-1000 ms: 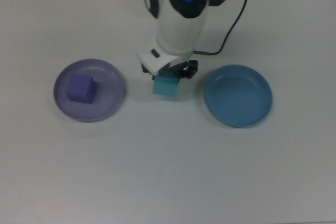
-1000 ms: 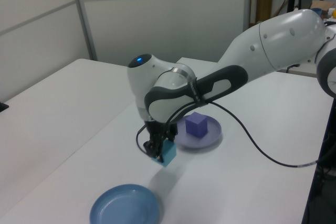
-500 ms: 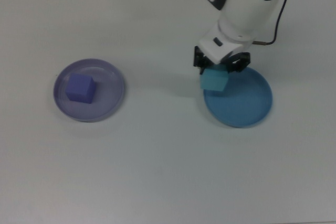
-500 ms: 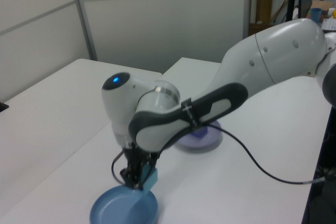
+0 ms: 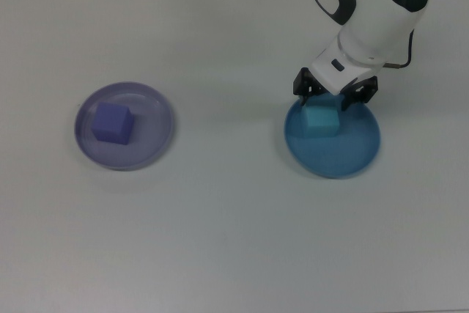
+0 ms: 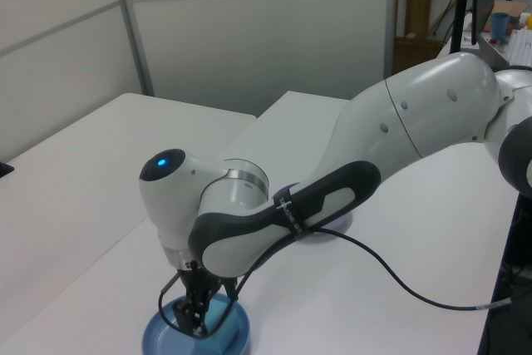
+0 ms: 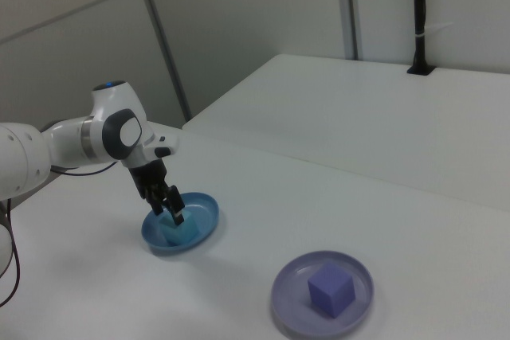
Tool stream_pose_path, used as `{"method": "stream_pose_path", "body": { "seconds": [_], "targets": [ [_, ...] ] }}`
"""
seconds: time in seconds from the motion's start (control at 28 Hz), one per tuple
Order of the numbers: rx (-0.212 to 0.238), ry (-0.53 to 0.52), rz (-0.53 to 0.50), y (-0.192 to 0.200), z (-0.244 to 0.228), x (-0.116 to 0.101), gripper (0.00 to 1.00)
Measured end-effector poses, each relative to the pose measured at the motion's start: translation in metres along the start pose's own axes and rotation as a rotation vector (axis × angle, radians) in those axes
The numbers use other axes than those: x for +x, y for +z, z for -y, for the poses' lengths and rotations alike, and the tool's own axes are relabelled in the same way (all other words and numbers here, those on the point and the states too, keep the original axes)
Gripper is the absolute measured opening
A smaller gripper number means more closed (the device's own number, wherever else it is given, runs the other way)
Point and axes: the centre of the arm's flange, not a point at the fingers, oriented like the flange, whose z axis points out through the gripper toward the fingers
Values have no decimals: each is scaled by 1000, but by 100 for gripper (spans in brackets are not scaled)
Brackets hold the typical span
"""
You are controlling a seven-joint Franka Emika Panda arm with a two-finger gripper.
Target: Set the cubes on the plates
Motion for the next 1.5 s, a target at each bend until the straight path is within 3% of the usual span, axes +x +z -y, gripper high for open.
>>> {"method": "stream_pose_path", "body": {
  "seconds": [0.07, 0.29, 0.5, 0.75, 1.04, 1.21, 1.5],
  "targets": [
    [7, 2, -13, -7, 0, 3, 100],
    [13, 4, -23, -14, 1, 5, 100],
    [-19, -11, 20, -52, -24, -3, 100],
    [18, -19, 77, -126, -123, -7, 100],
    [39, 50, 102, -137, -248, 8, 100],
    [46, 89, 98, -139, -294, 11, 100],
    [49, 114, 89, -150, -328, 5, 100]
  ]
}}
